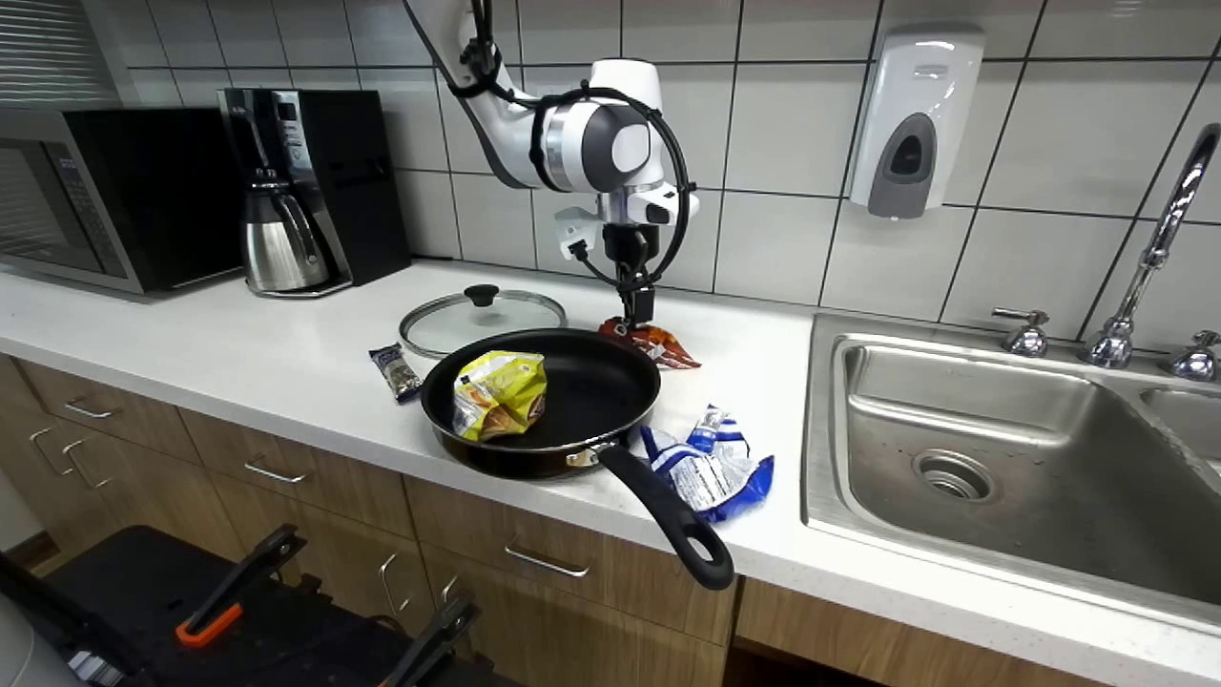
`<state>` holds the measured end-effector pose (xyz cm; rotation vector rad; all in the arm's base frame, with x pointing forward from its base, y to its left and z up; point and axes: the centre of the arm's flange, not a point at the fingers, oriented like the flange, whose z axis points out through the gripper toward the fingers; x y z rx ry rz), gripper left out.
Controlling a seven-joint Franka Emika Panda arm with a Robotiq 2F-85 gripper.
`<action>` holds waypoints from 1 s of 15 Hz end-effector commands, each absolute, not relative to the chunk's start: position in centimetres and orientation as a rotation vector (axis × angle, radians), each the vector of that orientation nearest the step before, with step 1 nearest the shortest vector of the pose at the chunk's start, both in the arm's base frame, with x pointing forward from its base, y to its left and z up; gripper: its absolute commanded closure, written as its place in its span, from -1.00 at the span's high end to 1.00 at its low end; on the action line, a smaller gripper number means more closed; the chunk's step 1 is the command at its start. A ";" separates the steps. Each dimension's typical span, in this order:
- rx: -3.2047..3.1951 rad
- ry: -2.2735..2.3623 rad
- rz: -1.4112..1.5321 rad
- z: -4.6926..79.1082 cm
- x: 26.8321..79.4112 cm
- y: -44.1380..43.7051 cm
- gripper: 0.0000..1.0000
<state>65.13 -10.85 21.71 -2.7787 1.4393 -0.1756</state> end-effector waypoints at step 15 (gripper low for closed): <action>-2.757 1.465 -0.263 27.4 63.0 -11.1 -1.00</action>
